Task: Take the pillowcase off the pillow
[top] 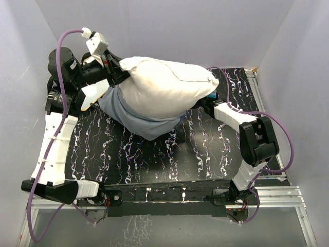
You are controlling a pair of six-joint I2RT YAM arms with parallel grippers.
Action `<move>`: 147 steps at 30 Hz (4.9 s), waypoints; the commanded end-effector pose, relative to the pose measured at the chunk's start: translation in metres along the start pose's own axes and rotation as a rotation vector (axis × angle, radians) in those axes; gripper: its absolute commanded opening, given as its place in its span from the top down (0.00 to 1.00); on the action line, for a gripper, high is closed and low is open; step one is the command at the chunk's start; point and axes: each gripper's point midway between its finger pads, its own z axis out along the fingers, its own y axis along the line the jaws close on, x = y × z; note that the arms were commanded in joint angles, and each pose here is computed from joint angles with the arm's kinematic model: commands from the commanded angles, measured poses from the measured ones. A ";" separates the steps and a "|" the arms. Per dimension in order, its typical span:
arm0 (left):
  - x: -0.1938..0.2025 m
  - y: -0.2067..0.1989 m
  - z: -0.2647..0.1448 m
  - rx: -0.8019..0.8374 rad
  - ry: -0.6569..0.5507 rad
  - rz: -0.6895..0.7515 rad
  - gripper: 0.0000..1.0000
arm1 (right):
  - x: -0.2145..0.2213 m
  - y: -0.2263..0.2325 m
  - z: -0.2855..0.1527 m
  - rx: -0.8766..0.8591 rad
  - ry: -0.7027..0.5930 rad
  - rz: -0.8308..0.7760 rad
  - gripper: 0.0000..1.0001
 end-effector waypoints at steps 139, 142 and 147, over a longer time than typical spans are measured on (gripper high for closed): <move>0.068 0.056 -0.016 -0.286 -0.024 -0.294 0.31 | -0.142 0.287 -0.176 -0.564 -0.580 -0.502 0.92; 0.076 0.063 -0.015 -0.309 -0.010 -0.286 0.32 | -0.141 0.287 -0.177 -0.558 -0.581 -0.502 0.92; 0.101 0.078 -0.022 -0.394 0.039 -0.261 0.37 | -0.147 0.288 -0.186 -0.542 -0.602 -0.510 0.92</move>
